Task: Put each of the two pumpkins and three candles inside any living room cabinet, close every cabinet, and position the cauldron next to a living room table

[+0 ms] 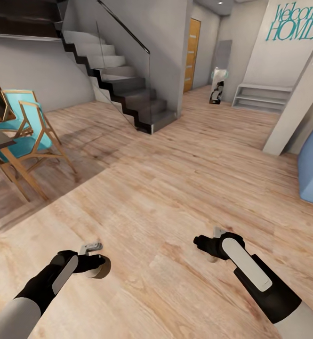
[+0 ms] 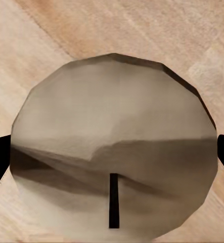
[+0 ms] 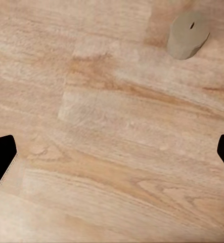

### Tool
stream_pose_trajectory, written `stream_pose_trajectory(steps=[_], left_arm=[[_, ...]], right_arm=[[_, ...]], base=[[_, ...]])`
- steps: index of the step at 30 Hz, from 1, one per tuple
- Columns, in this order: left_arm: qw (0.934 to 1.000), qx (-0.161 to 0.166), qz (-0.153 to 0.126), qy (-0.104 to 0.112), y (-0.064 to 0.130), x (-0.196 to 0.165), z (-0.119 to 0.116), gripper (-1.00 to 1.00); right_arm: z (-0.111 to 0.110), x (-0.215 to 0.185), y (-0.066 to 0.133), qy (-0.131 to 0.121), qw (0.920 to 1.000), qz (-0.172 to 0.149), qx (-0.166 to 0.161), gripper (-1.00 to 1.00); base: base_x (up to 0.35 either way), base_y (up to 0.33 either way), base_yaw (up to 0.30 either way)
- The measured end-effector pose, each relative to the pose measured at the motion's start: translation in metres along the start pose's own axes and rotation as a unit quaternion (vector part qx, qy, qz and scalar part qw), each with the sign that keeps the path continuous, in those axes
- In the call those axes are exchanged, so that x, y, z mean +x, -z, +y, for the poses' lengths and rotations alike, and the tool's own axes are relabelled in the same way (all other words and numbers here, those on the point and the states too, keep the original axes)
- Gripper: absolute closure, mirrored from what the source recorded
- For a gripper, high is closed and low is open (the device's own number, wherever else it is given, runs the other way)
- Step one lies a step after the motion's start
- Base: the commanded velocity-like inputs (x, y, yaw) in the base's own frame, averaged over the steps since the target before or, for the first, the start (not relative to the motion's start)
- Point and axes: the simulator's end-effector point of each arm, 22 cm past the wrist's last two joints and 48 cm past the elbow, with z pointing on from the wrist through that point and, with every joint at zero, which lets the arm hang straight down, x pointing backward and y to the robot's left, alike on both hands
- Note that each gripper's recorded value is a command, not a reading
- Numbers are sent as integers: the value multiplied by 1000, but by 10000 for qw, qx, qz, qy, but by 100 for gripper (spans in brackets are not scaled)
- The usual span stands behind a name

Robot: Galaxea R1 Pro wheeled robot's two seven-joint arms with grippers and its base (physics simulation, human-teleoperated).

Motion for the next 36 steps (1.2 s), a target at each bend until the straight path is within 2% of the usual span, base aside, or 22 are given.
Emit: stream_pose_trajectory(steps=[7,12,24,30,36], left_arm=[[10000,0,0,-2,0,0,0,100],[10000,-3,-1,-4,0,0,0,100],[10000,-1,-3,-2,0,0,0,100],[10000,3,-19,-2,1,-2,0,100],[10000,12,-34,3,3,-3,-1,100]], right_arm=[[0,0,0,-1,10000,4,6,-100],[-13,7,-10,-36,9997,130,182,-100],[-14,8,-11,-45,9997,136,194,-100],[1,7,-10,-36,9998,125,-141,-100],[5,6,-8,-30,9996,110,-252,-100]], base=[[325,-24,0],[325,-105,0],[324,-118,-41],[297,-102,-244],[284,-81,-203]])
